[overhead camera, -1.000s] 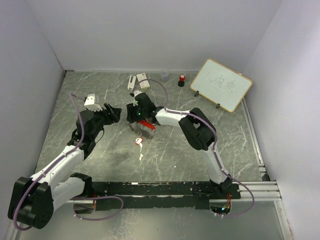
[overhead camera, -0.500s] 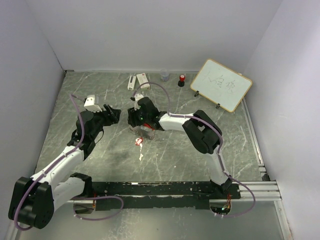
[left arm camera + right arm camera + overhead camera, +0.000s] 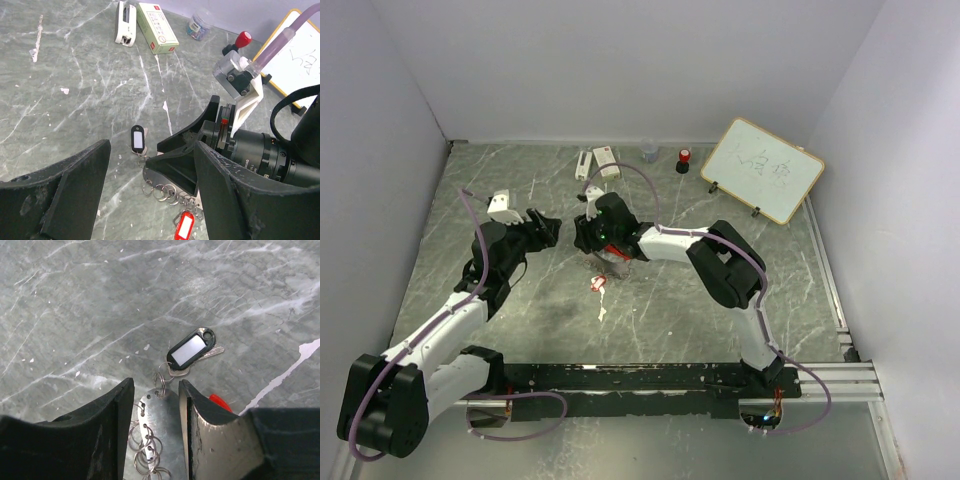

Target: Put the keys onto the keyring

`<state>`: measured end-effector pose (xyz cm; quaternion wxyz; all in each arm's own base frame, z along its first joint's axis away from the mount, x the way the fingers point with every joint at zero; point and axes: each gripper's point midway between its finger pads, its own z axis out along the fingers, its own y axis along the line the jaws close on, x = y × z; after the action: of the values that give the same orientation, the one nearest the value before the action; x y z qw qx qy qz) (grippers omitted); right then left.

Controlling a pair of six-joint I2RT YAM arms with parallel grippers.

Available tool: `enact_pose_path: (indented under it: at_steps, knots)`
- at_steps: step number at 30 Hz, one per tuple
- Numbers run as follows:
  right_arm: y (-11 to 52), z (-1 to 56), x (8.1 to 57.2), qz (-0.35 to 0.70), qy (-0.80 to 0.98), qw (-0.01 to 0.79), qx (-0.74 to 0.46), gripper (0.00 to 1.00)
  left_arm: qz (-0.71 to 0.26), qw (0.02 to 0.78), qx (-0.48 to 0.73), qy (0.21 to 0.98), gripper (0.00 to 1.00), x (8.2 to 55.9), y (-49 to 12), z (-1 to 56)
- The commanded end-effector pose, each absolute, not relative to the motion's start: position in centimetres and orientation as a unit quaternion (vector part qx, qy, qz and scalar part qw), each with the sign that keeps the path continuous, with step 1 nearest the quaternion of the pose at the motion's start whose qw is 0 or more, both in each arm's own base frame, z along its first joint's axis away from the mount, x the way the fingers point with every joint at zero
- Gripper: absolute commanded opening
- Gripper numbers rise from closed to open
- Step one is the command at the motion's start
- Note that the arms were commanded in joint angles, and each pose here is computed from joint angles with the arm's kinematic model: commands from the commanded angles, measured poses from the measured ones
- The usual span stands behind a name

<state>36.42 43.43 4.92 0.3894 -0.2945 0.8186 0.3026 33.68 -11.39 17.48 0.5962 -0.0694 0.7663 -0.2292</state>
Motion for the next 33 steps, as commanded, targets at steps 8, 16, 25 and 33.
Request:
enact_pose_path:
  at_steps: [8, 16, 25, 33]
  knots:
    - [43.9, 4.4, 36.3, 0.309, 0.815, 0.381, -0.309, 0.41, -0.230, 0.599, -0.065, 0.764, 0.78, 33.7, -11.1, 17.4]
    - [43.9, 3.5, 36.2, 0.308, 0.818, 0.373, -0.312, 0.40, -0.231, 0.598, -0.064, 0.765, 0.78, 33.7, -11.1, 17.4]
    - [44.0, 3.1, 36.2, 0.307, 0.819, 0.370, -0.313, 0.38, -0.230, 0.597, -0.065, 0.766, 0.78, 33.7, -11.1, 17.2]
    - [43.3, 3.1, 36.2, 0.297, 0.825, 0.370, -0.306, 0.42, -0.230, 0.595, -0.065, 0.767, 0.78, 33.8, -11.1, 17.0]
